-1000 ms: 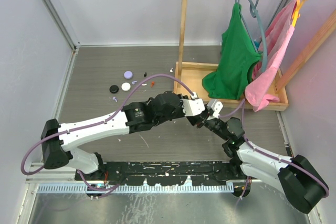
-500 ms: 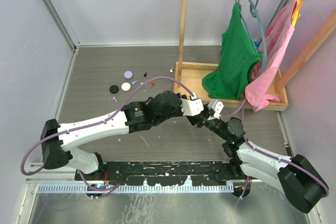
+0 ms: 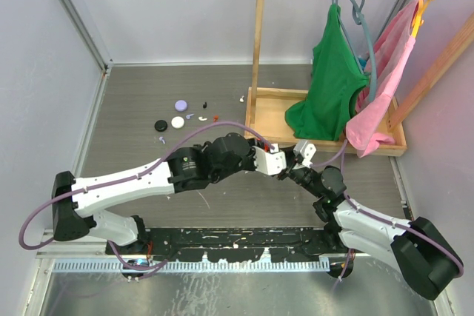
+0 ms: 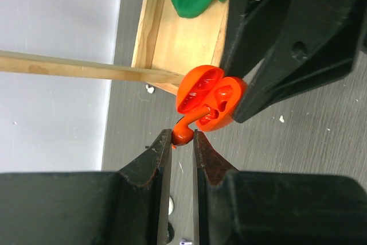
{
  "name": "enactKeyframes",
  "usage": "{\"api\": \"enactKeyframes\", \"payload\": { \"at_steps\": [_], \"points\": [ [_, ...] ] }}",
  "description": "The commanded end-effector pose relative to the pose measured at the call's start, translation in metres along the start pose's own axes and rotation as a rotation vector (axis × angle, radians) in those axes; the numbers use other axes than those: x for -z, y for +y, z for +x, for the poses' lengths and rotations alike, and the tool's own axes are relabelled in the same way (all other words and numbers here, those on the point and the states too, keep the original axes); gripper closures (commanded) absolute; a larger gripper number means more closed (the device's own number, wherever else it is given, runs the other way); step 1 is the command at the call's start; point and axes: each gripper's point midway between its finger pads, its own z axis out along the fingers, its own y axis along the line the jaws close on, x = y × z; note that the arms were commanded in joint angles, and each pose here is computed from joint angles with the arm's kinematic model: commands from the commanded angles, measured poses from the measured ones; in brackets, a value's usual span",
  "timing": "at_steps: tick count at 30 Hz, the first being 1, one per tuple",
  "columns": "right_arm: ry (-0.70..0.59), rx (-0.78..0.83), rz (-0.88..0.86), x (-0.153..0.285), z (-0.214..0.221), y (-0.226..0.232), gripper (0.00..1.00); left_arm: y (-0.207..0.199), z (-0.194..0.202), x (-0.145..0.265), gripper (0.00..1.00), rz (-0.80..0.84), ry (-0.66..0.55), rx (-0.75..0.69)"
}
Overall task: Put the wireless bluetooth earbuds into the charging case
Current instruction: Place the earbud in the charging case.
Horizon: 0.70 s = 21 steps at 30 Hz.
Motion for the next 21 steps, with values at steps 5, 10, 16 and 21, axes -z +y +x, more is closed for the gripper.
{"api": "enactKeyframes", "payload": {
  "at_steps": [5, 10, 16, 21],
  "points": [
    [-0.081, 0.02, -0.007, -0.0054, -0.0228, 0.0015, 0.97, -0.0068, -0.0056, 0.0087, 0.9, 0.013, -0.011, -0.183],
    [-0.081, 0.02, -0.007, -0.0053, -0.023, 0.0015, 0.97, -0.008, -0.0032, 0.0054, 0.91, 0.008, 0.01, -0.23],
    [-0.082, 0.021, -0.009, -0.0053, -0.0234, 0.0017, 0.97, -0.004, -0.0044, 0.0022, 0.91, -0.015, 0.018, -0.28],
    [-0.082, 0.022, -0.006, -0.0053, -0.0236, 0.0012, 0.97, -0.0034, -0.0077, 0.0001, 0.92, -0.03, 0.009, -0.34]
  ]
}}
